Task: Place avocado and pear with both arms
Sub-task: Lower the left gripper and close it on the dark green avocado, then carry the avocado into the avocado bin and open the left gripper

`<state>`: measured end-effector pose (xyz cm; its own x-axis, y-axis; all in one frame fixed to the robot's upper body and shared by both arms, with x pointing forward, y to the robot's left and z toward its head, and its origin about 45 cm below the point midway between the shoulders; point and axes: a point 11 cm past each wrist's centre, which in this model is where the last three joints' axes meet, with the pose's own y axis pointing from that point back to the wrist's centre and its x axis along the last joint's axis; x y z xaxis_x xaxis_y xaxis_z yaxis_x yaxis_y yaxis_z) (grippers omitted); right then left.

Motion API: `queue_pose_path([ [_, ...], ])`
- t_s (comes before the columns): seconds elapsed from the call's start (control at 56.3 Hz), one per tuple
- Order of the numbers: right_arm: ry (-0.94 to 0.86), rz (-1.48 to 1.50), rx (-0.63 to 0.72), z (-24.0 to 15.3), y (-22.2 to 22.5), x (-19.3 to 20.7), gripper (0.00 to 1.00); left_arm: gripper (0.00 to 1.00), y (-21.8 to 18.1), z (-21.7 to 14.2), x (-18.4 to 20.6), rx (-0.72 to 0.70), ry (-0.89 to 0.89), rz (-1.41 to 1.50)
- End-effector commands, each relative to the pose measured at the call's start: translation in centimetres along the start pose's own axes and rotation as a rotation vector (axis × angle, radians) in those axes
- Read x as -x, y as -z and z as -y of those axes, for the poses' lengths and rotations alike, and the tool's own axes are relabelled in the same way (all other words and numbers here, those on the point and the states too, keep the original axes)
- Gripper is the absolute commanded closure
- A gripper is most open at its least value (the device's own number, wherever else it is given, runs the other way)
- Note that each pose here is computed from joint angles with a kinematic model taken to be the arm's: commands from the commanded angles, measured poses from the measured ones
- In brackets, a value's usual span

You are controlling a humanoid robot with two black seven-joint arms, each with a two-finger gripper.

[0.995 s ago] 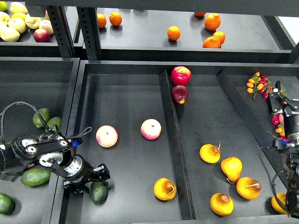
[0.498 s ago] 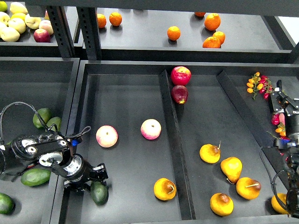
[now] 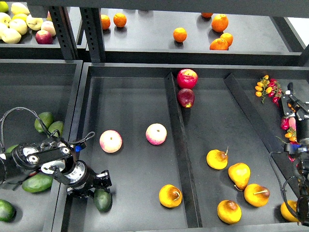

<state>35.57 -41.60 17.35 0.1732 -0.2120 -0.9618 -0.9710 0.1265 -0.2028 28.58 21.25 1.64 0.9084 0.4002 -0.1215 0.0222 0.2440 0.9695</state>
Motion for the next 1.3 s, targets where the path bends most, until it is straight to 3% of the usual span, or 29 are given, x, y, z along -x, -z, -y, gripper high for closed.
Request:
queue_pose_path([
  [0.0, 0.002, -0.001, -0.001, 0.0, 0.1, 0.0, 0.00, 0.64, -0.2, -0.1, 0.0, 0.006, 0.002, 0.004],
  [0.569, 0.003, -0.002, 0.003, -0.4, 0.2, -0.2, 0.00, 0.67, -1.5, -1.2, -0.7, 0.052, -0.009, -0.006],
  [0.817, 0.003, 0.000, 0.005, -0.4, 0.1, -0.2, 0.00, 0.66, -3.3, -6.4, -4.8, 0.121, -0.090, -0.033],
  [1.031, 0.005, 0.001, 0.007, -0.4, 0.1, -0.2, 0.00, 0.66, -1.2, -10.8, -8.3, 0.136, -0.171, -0.095],
  [1.279, 0.002, 0.002, 0.015, -0.5, 0.0, -0.2, 0.00, 0.65, 5.5, -15.2, -11.0, 0.106, -0.256, -0.221],
])
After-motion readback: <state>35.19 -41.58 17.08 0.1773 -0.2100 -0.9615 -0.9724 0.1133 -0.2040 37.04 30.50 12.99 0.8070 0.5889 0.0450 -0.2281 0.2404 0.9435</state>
